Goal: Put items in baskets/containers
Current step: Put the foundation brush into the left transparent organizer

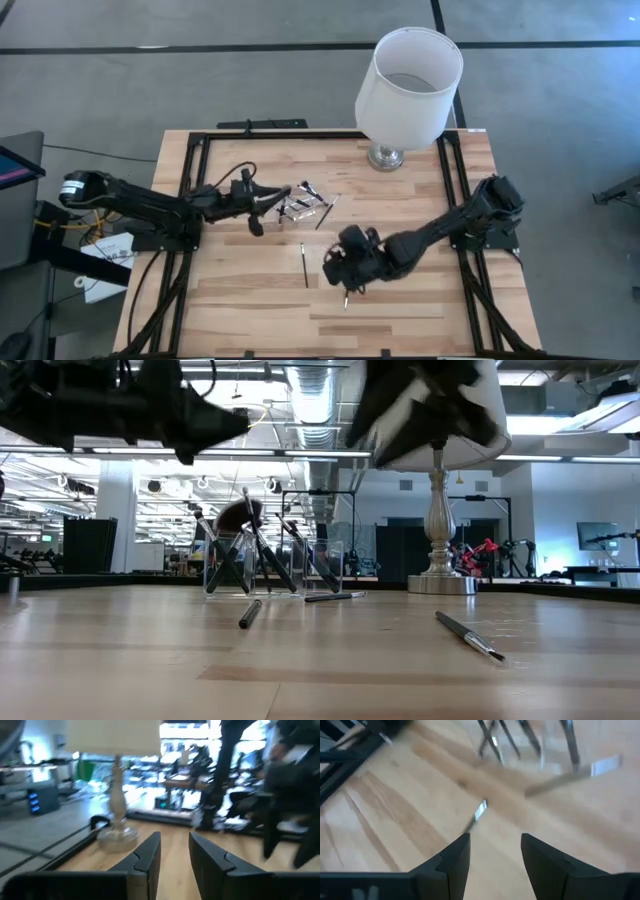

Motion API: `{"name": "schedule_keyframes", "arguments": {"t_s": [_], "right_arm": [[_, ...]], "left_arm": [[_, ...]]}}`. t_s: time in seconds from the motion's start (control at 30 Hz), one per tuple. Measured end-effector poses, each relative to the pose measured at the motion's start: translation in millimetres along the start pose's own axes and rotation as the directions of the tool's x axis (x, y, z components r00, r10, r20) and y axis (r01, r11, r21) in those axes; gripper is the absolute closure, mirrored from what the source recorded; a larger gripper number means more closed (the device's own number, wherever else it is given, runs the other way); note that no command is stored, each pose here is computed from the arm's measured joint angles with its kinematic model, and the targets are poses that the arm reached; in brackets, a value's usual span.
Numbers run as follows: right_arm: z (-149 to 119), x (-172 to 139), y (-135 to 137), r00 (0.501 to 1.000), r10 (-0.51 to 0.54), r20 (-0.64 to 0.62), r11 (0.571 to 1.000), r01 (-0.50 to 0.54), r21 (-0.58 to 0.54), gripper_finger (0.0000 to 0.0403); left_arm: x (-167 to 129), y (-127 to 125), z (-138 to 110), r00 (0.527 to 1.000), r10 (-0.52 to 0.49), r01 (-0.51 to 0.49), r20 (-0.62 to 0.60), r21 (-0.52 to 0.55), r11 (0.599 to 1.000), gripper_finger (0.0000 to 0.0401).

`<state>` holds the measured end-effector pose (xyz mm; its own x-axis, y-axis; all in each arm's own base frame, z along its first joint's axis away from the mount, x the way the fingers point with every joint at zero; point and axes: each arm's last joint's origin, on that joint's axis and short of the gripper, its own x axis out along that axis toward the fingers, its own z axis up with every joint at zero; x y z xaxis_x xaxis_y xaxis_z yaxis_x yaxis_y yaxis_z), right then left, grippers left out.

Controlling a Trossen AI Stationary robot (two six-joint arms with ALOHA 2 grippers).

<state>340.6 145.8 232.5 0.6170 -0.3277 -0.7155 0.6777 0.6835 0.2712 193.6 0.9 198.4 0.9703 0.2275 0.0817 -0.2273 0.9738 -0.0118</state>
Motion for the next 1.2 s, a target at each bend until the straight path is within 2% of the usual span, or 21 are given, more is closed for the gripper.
{"name": "schedule_keyframes", "arguments": {"t_s": [0.13, 0.27, 0.43, 0.57, 0.73, 0.83, 0.93, 1.0, 1.07, 1.17, 1.2], "right_arm": [[-34, 2, -9, 0.997, -0.006, -0.074, 0.989, 0.017, 0.148, 0.0237], [-58, 3, -19, 0.988, -0.018, -0.151, 0.972, 0.053, 0.228, 0.0237], [-67, 10, -18, 0.978, 0.033, -0.204, 0.956, 0.029, 0.293, 0.0237], [-71, 33, -12, 0.962, 0.052, -0.266, 0.962, 0.024, 0.273, 0.0237], [-67, 61, -10, 0.959, -0.031, -0.282, 0.989, 0.069, 0.129, 0.0237], [-48, 69, -7, 0.967, -0.04, -0.251, 0.999, 0.04, -0.004, 0.0237], [-21, 68, -3, 0.979, -0.031, -0.204, 0.991, 0.003, -0.134, 0.0237], [-2, 64, -1, 0.989, -0.027, -0.145, 0.971, -0.008, -0.239, 0.0237], [14, 62, -7, 0.991, -0.079, -0.111, 0.924, 0.032, -0.38, 0.0237], [30, 65, -22, 0.973, -0.159, -0.17, 0.838, 0.042, -0.543, 0.0237], [35, 68, -27, 0.965, -0.162, -0.204, 0.828, 0.021, -0.56, 0.0237]], "left_arm": [[-5, -10, 6, 0.996, -0.088, 0.088, 0.032, -0.011, 0.996, 0.0304], [-7, -16, 6, 0.992, -0.122, 0.122, 0.028, -0.014, 0.992, 0.0304], [-7, -17, 4, 0.992, -0.124, 0.124, 0.019, -0.012, 0.992, 0.0304], [-7, -17, 5, 0.992, -0.123, 0.124, 0.02, -0.012, 0.992, 0.0304], [-7, -17, 6, 0.991, -0.13, 0.131, 0.032, -0.014, 0.991, 0.0305], [-7, -18, 6, 0.988, -0.148, 0.148, 0.033, -0.014, 0.989, 0.0305], [-6, -18, 4, 0.986, -0.163, 0.163, 0.024, -0.012, 0.987, 0.0306], [-6, -19, 3, 0.983, -0.18, 0.18, 0.023, -0.011, 0.984, 0.0306], [-6, -20, 2, 0.978, -0.209, 0.209, 0.015, -0.009, 0.978, 0.0306], [-6, -21, 2, 0.968, -0.249, 0.25, 0.016, -0.016, 0.968, 0.0306], [-6, -21, 2, 0.968, -0.252, 0.253, 0.016, -0.025, 0.967, 0.0306]]}}
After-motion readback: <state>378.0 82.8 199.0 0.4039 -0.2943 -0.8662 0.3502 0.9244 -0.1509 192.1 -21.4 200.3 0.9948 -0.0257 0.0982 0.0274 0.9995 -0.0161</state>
